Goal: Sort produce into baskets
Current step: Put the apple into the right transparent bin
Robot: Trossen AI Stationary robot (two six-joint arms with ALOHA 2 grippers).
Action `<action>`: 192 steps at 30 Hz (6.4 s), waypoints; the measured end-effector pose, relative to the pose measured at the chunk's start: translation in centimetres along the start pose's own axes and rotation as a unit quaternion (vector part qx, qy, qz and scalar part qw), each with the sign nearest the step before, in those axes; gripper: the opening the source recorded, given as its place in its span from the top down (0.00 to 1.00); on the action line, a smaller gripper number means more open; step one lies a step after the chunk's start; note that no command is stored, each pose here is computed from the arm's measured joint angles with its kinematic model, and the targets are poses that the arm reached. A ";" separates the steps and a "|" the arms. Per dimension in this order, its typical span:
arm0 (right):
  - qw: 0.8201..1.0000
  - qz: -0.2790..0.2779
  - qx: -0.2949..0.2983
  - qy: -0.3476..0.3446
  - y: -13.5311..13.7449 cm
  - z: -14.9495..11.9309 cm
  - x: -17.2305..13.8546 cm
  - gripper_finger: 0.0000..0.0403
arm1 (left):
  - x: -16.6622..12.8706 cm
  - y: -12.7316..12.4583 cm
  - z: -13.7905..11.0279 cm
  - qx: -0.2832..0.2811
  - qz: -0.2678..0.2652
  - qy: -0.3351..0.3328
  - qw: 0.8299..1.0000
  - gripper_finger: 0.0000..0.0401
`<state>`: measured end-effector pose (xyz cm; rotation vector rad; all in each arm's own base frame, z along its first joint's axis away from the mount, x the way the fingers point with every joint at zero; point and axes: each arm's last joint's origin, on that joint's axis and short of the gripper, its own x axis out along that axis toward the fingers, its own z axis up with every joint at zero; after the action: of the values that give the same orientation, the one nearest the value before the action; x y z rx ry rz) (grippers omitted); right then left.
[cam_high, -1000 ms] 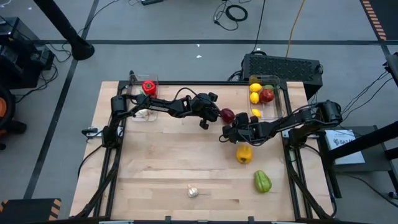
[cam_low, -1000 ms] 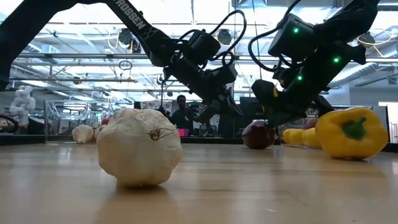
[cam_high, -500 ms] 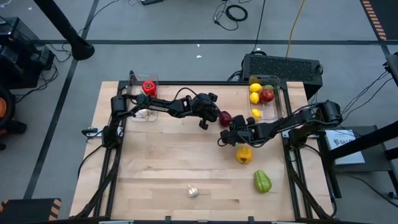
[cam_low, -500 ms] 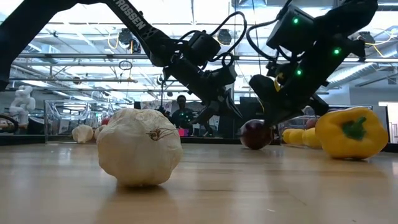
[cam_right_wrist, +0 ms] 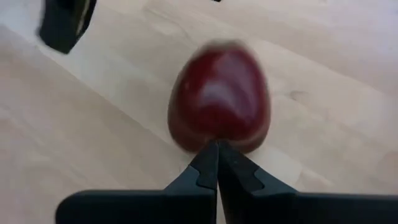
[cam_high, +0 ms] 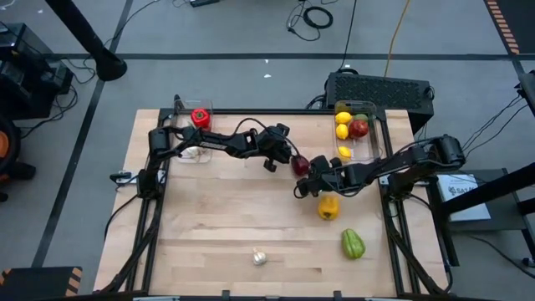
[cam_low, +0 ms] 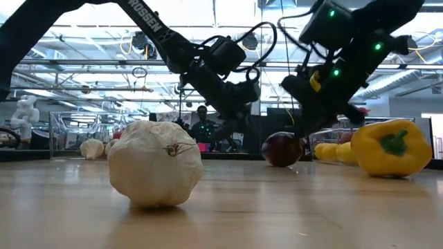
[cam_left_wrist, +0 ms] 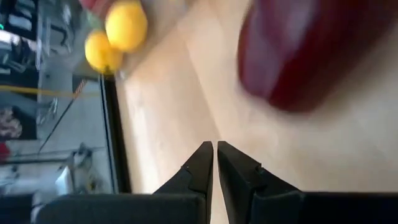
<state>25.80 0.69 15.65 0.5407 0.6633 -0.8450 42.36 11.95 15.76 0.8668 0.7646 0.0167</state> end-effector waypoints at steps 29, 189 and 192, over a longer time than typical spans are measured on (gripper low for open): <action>1.000 0.012 0.009 0.010 -0.4 -0.4 -3.3 1.00 | -3.1 1.0 -0.9 -0.024 -0.103 -0.006 0.994 0.92; 0.994 -0.079 0.073 0.023 -1.6 2.2 1.6 0.77 | 2.2 -2.7 1.8 -0.021 -0.069 -0.164 0.984 0.92; 0.994 -0.080 0.067 0.023 -1.7 2.3 1.6 0.77 | 2.2 -2.6 1.8 -0.021 -0.066 -0.164 0.984 0.92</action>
<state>25.90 -2.62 15.72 0.6351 0.7022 -1.0361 44.30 9.68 13.37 0.7530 0.5081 -0.2234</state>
